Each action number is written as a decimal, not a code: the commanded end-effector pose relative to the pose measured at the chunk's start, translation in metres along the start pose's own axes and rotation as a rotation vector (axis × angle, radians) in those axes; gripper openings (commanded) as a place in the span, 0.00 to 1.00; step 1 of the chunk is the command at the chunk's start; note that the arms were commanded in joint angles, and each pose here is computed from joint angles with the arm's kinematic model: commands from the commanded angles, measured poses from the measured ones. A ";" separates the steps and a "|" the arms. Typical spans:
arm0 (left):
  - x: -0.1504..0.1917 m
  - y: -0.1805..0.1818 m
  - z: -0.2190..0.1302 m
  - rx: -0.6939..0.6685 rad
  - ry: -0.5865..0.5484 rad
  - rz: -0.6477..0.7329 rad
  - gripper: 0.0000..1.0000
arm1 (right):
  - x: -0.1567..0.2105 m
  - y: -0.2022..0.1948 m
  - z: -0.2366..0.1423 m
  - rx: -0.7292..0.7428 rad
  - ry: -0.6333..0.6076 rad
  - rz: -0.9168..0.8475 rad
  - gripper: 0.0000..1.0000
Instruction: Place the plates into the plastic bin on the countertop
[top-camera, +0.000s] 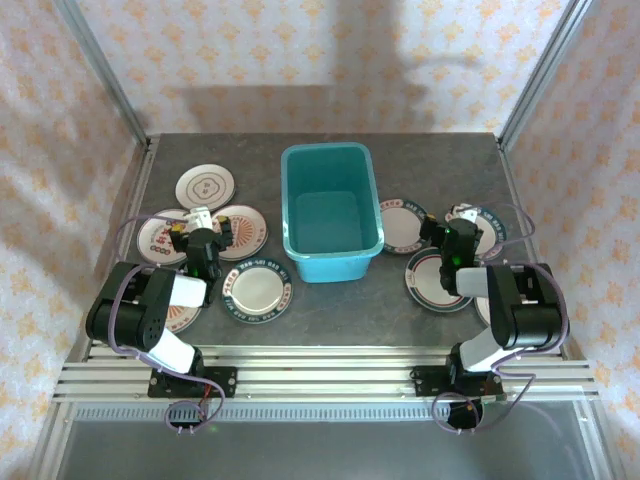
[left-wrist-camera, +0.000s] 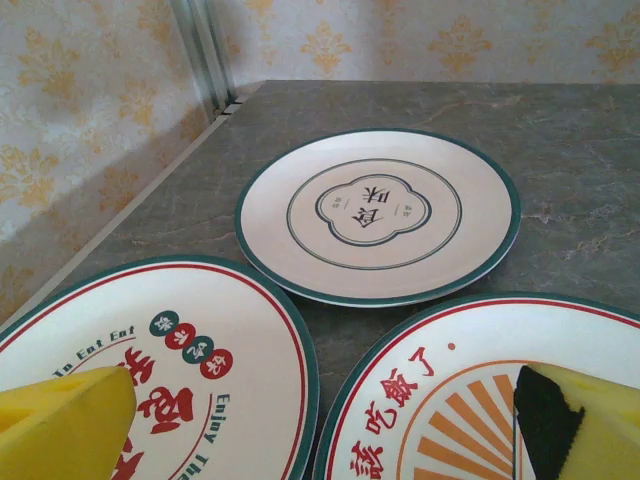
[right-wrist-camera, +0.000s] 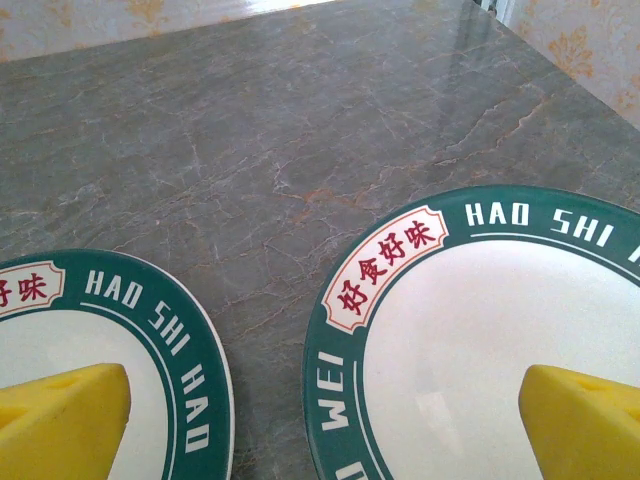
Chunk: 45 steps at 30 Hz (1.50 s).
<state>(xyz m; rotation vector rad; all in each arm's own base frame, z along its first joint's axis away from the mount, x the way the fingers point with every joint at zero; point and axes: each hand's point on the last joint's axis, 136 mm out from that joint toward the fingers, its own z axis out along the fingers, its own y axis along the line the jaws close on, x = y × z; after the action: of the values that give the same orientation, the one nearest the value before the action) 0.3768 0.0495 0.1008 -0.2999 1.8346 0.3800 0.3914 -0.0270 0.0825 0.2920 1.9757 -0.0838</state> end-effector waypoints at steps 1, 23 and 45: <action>-0.009 0.003 0.003 -0.012 -0.022 -0.020 1.00 | -0.007 0.001 0.000 -0.003 -0.019 -0.004 0.99; -0.009 0.002 0.003 -0.011 -0.021 -0.020 1.00 | -0.007 0.001 0.001 -0.003 -0.019 -0.003 0.99; -0.034 0.000 -0.016 0.057 -0.036 -0.005 0.98 | -0.051 0.006 -0.029 -0.017 0.000 0.010 0.92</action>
<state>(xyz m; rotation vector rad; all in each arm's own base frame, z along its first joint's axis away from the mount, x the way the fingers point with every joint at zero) 0.3726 0.0452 0.1292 -0.2898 1.7845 0.3358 0.3898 -0.0262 0.1216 0.2892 1.9652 -0.0771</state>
